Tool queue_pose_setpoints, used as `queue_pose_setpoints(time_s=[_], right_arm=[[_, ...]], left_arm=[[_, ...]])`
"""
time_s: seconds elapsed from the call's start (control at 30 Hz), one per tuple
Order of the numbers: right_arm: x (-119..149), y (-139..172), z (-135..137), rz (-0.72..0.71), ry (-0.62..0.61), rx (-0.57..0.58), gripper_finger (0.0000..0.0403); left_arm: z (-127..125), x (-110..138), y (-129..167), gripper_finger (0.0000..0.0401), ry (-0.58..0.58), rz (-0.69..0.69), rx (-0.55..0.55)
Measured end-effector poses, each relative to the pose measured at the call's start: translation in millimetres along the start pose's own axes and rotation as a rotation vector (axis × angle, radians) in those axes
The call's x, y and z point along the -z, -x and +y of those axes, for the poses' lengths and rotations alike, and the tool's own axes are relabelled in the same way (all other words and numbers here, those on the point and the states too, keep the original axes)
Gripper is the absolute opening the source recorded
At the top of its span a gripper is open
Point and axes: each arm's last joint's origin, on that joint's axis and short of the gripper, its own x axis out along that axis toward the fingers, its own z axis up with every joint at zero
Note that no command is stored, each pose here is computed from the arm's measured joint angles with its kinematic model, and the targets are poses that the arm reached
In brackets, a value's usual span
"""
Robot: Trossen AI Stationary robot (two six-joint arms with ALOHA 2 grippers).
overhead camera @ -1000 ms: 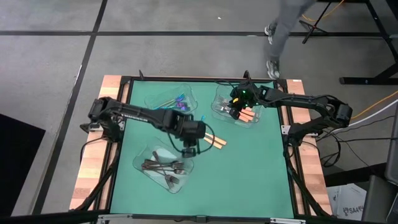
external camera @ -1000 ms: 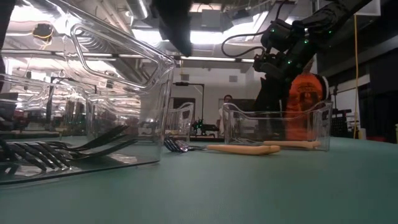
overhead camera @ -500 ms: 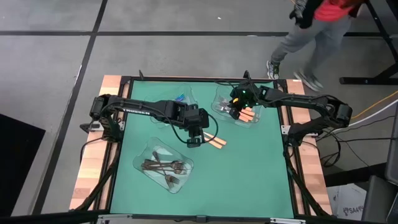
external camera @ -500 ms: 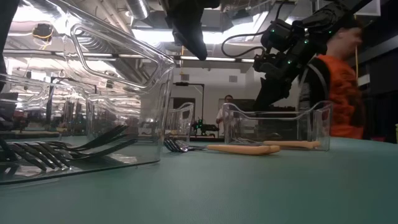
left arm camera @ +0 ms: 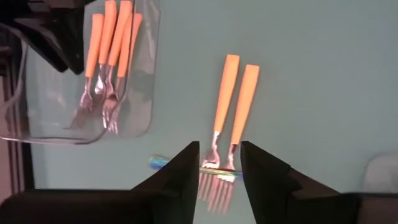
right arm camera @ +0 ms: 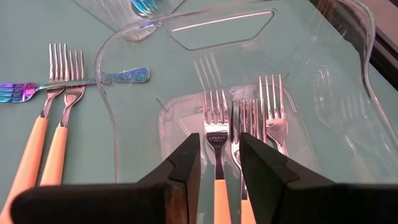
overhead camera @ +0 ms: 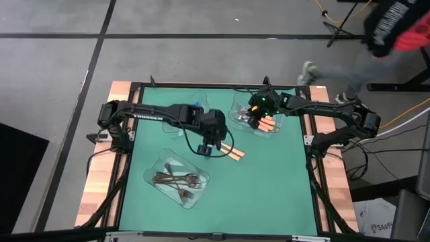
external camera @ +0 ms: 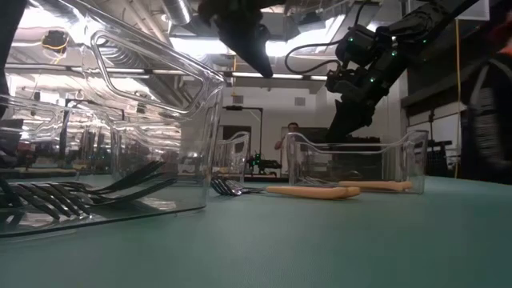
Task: Sort silverware by color (type)
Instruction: Put the blue fork into the top left transparent bin
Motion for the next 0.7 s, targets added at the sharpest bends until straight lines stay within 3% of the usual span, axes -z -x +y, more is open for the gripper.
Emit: queue_pose_setpoints(time_s=[0.43, 0.7], right_arm=[[-9, 3, 27, -0.04, 0.109, -0.007, 0.0099], [-21, 10, 47, -0.088, 0.16, 0.015, 0.0099]], left_arm=[[9, 3, -1, 0.012, -0.006, -0.001, -0.014], [8, 3, -6, 0.0104, -0.029, 0.009, -0.007]])
